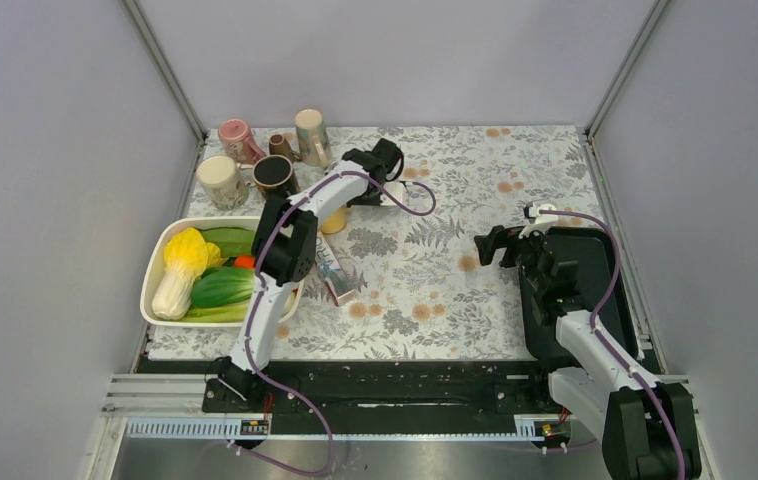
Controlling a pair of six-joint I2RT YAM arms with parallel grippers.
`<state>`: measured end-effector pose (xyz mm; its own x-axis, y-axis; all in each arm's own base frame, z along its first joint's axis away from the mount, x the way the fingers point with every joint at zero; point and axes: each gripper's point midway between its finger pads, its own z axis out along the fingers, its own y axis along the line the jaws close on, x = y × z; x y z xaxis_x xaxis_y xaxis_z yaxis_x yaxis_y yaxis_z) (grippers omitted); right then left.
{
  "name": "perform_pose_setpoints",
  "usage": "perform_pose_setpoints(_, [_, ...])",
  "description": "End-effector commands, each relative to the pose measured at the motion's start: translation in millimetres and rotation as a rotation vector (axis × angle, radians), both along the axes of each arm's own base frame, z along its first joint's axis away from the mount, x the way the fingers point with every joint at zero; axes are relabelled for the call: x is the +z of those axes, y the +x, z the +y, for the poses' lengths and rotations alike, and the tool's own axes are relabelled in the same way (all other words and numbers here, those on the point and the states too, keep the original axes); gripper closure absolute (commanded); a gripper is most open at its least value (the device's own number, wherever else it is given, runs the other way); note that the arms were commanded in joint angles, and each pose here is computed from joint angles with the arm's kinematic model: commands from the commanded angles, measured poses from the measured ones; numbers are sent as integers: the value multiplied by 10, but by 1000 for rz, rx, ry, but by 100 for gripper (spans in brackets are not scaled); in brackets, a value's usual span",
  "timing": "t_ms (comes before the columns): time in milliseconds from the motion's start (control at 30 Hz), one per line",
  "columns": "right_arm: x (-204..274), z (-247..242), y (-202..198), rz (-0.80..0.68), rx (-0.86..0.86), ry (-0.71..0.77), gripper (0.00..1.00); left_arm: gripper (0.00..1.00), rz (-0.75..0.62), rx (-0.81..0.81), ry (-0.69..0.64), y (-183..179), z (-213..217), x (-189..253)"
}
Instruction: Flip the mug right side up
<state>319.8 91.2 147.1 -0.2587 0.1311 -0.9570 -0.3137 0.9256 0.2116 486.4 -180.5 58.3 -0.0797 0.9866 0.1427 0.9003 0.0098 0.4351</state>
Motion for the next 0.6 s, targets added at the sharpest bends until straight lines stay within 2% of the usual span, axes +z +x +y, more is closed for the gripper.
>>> perform_pose_setpoints(0, [263,56,63,-61,19,21,0,100,-60,58,-109,-40,-110,234])
perform_pose_setpoints(133, [364,195,7,-40,94,58,1,100,-230,151,-331,42,-292,824])
perform_pose_setpoints(300, [597,518,-74,-7,238,174,0,100,-335,205,-589,-67,-443,1306])
perform_pose_setpoints(433, [575,1018,-67,60,358,290,1,100,-310,242,-743,-209,-580,1355])
perform_pose_setpoints(567, [605,1562,-21,162,508,412,1,100,-196,294,-891,-417,-779,1413])
